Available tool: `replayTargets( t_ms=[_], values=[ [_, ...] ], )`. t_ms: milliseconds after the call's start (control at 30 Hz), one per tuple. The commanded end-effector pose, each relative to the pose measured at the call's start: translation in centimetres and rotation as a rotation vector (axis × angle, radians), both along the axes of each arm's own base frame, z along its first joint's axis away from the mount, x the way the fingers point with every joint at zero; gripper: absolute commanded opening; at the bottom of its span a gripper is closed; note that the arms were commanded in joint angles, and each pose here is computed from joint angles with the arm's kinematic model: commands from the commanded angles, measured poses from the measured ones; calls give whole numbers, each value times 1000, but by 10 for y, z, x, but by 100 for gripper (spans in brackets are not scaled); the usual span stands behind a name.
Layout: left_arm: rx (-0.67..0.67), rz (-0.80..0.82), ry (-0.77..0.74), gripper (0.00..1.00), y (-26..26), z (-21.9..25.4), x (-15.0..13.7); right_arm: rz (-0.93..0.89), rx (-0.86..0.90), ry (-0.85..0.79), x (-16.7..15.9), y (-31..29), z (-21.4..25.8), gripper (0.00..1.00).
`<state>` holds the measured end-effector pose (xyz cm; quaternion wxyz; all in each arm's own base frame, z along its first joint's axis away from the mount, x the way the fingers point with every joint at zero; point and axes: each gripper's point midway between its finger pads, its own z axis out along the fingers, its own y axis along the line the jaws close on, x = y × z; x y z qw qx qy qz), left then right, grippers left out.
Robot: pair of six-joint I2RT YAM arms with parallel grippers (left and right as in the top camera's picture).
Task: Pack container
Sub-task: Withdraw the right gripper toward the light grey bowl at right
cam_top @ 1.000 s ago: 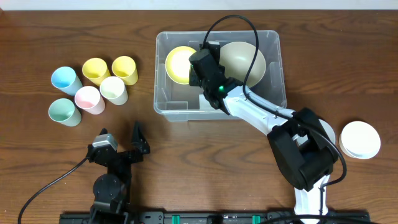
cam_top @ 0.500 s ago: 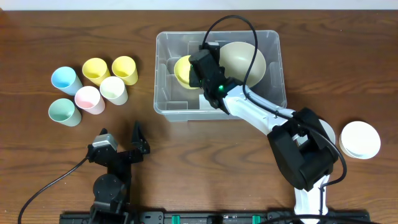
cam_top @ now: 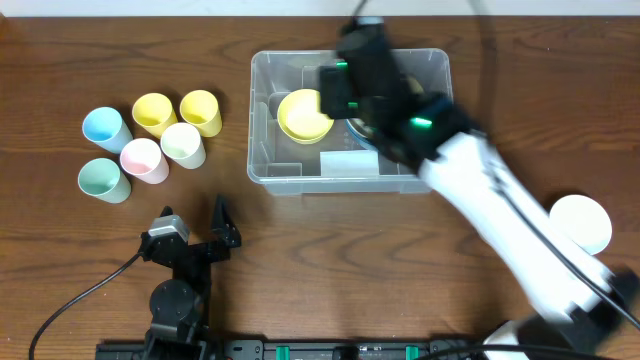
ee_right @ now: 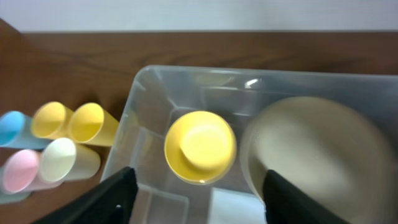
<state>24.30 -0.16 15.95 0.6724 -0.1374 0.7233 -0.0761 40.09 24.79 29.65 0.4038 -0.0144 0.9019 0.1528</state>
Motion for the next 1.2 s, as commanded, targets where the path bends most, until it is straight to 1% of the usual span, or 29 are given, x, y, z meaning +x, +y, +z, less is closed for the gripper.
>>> replayTargets(
  t_ms=[0, 100, 233, 367, 433, 633, 833, 967, 1167],
  values=[
    [27, 15, 49, 98, 3, -17, 0, -120, -16, 18, -11, -58, 20, 72],
    [27, 15, 49, 98, 3, -17, 0, -276, -21, 124, -31, -120, 16, 75],
    [27, 15, 49, 98, 3, -17, 0, -454, -43, 256, -55, -184, 2, 75],
    [27, 15, 49, 98, 3, -17, 0, -618, -57, 411, -80, -234, -22, 76],
    [27, 15, 49, 98, 3, -17, 0, -678, -63, 469, -90, -249, -35, 76],
    [27, 15, 49, 98, 3, -17, 0, -916, -37, 672, -123, -289, -102, 76],
    [27, 15, 49, 98, 3, -17, 0, -983, 24, 818, -147, -301, -170, 74],
    [27, 15, 49, 98, 3, -17, 0, -1034, 44, 867, -162, -312, -195, 74],
    [27, 15, 49, 98, 3, -17, 0, -1095, 54, 909, -179, -324, -213, 73]
  ],
)
